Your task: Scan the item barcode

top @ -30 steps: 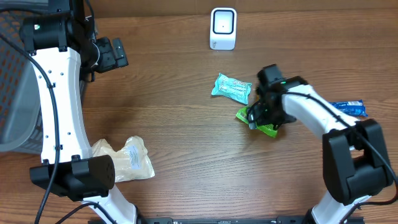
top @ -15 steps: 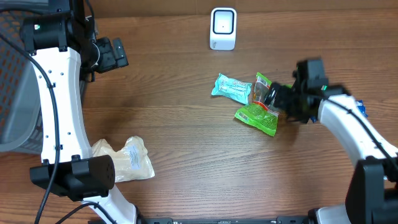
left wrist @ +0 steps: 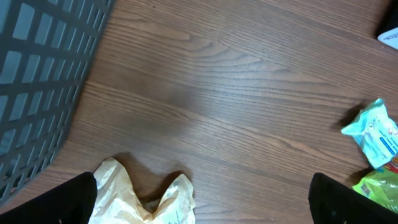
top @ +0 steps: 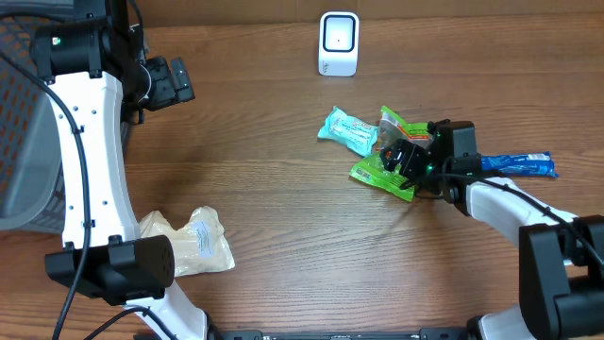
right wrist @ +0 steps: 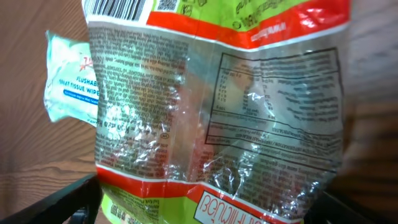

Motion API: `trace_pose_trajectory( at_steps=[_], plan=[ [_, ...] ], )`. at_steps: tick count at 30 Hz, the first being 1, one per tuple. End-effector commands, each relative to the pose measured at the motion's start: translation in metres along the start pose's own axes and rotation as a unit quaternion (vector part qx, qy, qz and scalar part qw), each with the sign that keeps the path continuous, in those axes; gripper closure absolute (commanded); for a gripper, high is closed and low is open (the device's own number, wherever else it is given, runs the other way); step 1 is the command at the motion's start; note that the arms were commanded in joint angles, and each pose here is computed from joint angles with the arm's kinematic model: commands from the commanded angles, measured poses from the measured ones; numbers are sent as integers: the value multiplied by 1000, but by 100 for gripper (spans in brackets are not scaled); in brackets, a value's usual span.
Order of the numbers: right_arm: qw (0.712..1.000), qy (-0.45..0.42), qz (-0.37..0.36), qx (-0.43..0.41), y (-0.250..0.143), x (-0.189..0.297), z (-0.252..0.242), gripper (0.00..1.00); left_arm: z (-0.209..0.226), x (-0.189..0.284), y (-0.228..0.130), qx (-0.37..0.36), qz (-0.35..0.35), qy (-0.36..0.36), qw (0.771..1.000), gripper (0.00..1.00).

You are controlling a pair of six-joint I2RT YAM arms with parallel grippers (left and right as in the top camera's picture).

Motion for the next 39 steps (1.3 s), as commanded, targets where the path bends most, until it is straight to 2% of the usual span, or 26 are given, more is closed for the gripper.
trace_pose_trajectory(
  at_steps=[1, 3, 4, 5, 9, 10, 14, 19, 21, 25, 27, 33, 39],
  plan=[
    [997, -33, 67, -20, -30, -25, -20, 23, 1, 9, 0, -11, -13, -5, 1000, 0],
    [997, -33, 69, -23, -30, -24, -21, 58, 1, 9, 0, -11, -13, -5, 1000, 0],
    [997, -23, 71, -26, -29, -23, -20, 65, 1, 9, 0, -11, -13, -5, 1000, 0],
    [997, -19, 72, -28, -28, -22, -20, 66, 1, 9, 0, -11, -13, -5, 1000, 0],
    [998, 9, 67, -14, -13, -1, -14, 85, 1, 9, 0, -11, -13, -5, 1000, 0],
    [998, 7, 64, -17, -5, 10, -9, 95, 1, 9, 0, -11, -13, -5, 1000, 0],
    [995, 48, 62, 69, 21, 49, 24, 96, 1, 9, 0, -11, -13, -5, 1000, 0],
    [968, 105, 77, 215, 47, 103, 75, 96, 1, 9, 0, -11, -13, -5, 1000, 0],
    [958, 123, 69, 249, 53, 117, 87, 96, 1, 9, 0, -11, -13, -5, 1000, 0],
    [925, 196, 41, 324, 60, 140, 111, 96, 1, 9, 0, -11, -13, -5, 1000, 0],
    [888, 263, 24, 376, 57, 150, 122, 96, 1, 9, 0, -11, -13, -5, 1000, 0],
    [852, 322, -18, 414, 65, 157, 136, 96, 1, 9, 0, -11, -13, -5, 1000, 0],
    [847, 304, -64, 431, 80, 162, 144, 96, 1, 9, 0, -11, -13, -5, 1000, 0]
  ],
)
Point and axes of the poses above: each gripper's point midway between its finger pads, its own x axis back along the fingers, its own z axis along the line the jaws close on, y = z × x, the point moved 9 cm from there along x, back along the fingers, and after that the axes turned 5 degrees about x, right-handed, at the moved point
